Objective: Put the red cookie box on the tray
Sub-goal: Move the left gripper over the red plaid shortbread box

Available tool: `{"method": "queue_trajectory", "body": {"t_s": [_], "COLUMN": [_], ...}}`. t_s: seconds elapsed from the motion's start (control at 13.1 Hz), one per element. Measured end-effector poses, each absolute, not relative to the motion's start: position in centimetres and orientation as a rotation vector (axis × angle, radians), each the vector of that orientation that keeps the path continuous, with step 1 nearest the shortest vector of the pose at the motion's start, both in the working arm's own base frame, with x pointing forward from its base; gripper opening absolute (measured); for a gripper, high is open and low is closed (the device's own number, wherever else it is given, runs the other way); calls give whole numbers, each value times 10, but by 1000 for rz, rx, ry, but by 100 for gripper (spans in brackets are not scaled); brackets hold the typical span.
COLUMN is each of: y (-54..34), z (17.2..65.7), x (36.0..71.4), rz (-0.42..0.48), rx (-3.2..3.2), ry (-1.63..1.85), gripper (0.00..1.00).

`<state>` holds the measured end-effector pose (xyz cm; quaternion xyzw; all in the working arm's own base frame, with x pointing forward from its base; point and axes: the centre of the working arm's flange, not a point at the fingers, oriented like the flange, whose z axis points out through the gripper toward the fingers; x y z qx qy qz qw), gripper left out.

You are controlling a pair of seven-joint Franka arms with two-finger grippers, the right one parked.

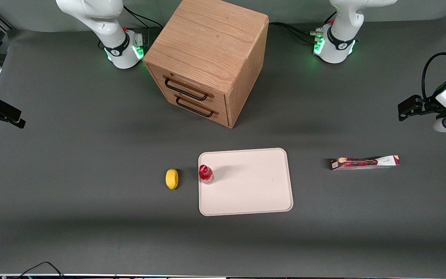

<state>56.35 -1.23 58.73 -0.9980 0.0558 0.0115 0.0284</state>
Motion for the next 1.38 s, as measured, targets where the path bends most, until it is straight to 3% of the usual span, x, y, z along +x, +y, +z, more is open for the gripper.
{"method": "queue_trajectory", "body": {"t_s": [0.76, 1.38], "y": [-13, -3], "z": [585, 582], "x": [563, 564], "rz": [61, 98], "rx": [-3075, -2896], "ry": [259, 1098], "gripper": [100, 100]}}
